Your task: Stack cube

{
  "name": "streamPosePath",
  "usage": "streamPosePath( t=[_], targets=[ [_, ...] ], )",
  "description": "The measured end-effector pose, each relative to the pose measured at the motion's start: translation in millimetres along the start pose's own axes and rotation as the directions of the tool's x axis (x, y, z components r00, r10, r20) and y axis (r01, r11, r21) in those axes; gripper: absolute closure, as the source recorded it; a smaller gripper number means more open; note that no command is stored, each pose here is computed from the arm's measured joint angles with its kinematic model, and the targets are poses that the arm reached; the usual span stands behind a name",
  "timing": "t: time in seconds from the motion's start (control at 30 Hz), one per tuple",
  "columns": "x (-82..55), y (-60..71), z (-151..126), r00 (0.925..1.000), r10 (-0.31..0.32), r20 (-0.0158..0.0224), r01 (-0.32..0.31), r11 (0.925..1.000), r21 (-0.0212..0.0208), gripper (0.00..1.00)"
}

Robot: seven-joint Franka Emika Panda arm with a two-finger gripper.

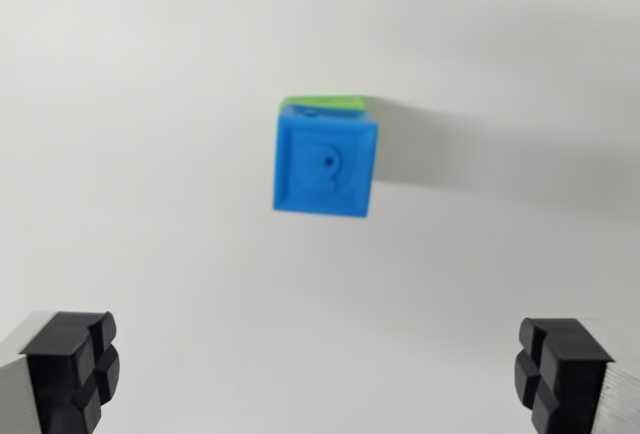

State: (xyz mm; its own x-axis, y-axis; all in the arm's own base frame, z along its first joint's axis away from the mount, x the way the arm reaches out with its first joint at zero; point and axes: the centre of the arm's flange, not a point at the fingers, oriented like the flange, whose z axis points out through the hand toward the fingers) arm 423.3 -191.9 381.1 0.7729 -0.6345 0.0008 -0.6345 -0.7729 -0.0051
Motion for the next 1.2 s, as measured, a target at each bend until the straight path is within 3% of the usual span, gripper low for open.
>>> streamPosePath(
  t=[0.6,1.2],
  targets=[
    [0.6,-0.2,-61,1.0,0.001,-0.0003,-0.001,1.0,0.0016,0.0],
    [0.9,-0.3,-86,1.0,0.001,0.0011,-0.001,1.0,0.0014,0.0]
  ],
)
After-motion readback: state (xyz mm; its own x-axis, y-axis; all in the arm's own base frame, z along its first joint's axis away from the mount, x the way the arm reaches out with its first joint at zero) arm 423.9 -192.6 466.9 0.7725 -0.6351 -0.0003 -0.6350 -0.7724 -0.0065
